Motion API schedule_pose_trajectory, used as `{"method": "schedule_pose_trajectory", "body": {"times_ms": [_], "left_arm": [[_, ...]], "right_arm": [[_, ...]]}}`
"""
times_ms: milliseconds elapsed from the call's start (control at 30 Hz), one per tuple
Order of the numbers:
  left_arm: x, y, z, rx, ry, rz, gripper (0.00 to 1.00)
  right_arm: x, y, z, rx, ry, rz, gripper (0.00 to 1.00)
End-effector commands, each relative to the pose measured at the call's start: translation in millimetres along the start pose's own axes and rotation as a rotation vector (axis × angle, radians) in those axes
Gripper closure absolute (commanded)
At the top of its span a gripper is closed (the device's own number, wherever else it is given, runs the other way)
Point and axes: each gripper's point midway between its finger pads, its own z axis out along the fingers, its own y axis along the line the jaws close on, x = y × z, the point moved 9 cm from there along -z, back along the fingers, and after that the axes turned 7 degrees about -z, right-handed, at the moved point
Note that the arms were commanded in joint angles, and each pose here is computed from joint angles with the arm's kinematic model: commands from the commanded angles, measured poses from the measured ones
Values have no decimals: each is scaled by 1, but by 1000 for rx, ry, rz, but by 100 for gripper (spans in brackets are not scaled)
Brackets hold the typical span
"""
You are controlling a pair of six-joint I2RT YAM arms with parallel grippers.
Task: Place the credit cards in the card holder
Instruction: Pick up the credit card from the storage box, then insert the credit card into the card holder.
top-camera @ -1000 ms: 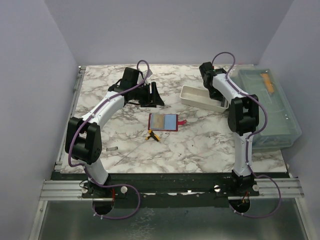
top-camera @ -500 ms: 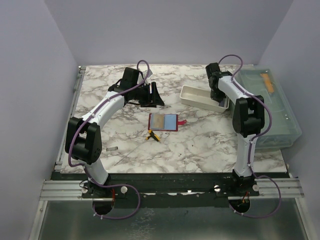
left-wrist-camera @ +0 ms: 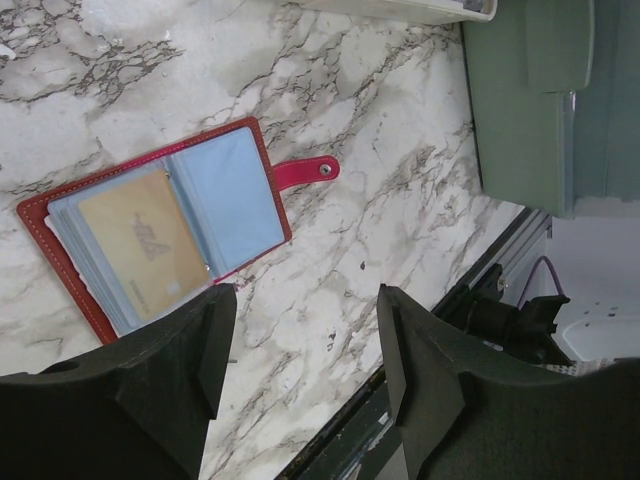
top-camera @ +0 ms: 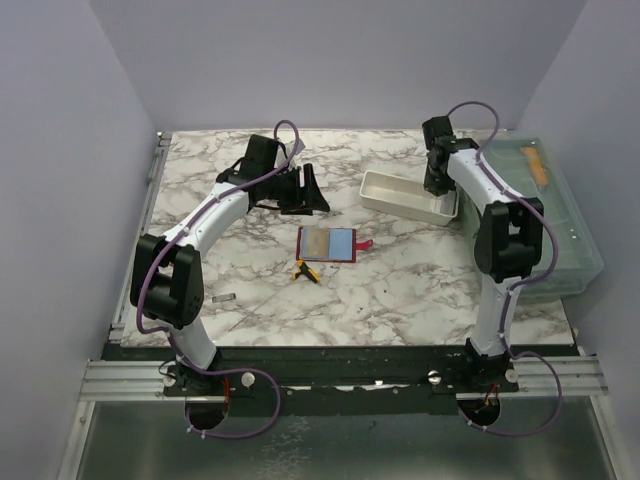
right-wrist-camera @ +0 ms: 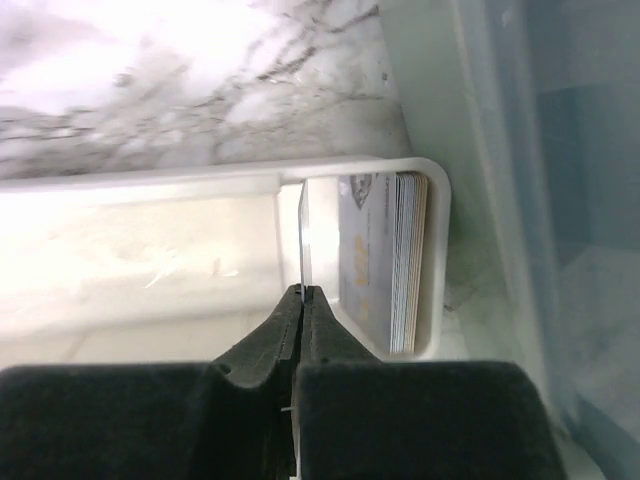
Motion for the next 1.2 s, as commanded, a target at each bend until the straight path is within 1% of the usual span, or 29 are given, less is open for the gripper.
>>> {"method": "schedule_pose_trajectory", "body": {"times_ms": [0, 67, 100, 167, 233, 300, 367, 400, 467, 567, 667, 733, 833, 933, 1100, 1167], "left_arm": [[3, -7, 2, 67, 36, 0, 34], [2, -11, 0, 90, 36, -6, 31], [2, -15, -1, 107, 39, -12, 30], [0, -25, -7, 155, 40, -20, 29], [-2, -37, -14, 220, 30, -31, 28], [-3, -47, -21, 283, -2, -42, 28], [4, -53, -28, 366, -25, -66, 28], [4, -63, -37, 438, -62, -47, 28], [15, -66, -46, 552, -109, -65, 27], [23, -72, -58, 641, -166, -71, 27], [28, -73, -62, 656, -198, -67, 27], [29, -72, -60, 659, -179, -80, 29], [30, -71, -52, 662, -147, -99, 37], [32, -72, -50, 674, -147, -91, 48], [34, -73, -45, 688, -133, -85, 62], [35, -71, -42, 686, -124, -89, 67]], "right_arm": [[-28, -14, -77, -199, -171, 37, 100], [-30, -15, -96, -287, -231, 32, 100], [-29, -14, -107, -362, -262, 22, 100], [-24, -4, -129, -593, -339, -15, 100], [-7, 9, -142, -828, -401, -32, 100], [5, 15, -168, -1048, -515, -17, 100], [20, 22, -185, -1234, -587, 13, 100], [28, 27, -192, -1322, -609, 24, 100], [42, 36, -203, -1471, -622, 37, 100], [59, 48, -216, -1627, -632, 73, 100], [68, 53, -223, -1715, -644, 103, 100], [72, 59, -227, -1766, -638, 98, 100], [74, 66, -230, -1803, -632, 103, 100], [77, 72, -230, -1805, -628, 115, 100], [82, 78, -223, -1806, -620, 151, 100], [84, 79, -222, -1799, -626, 165, 100]]}}
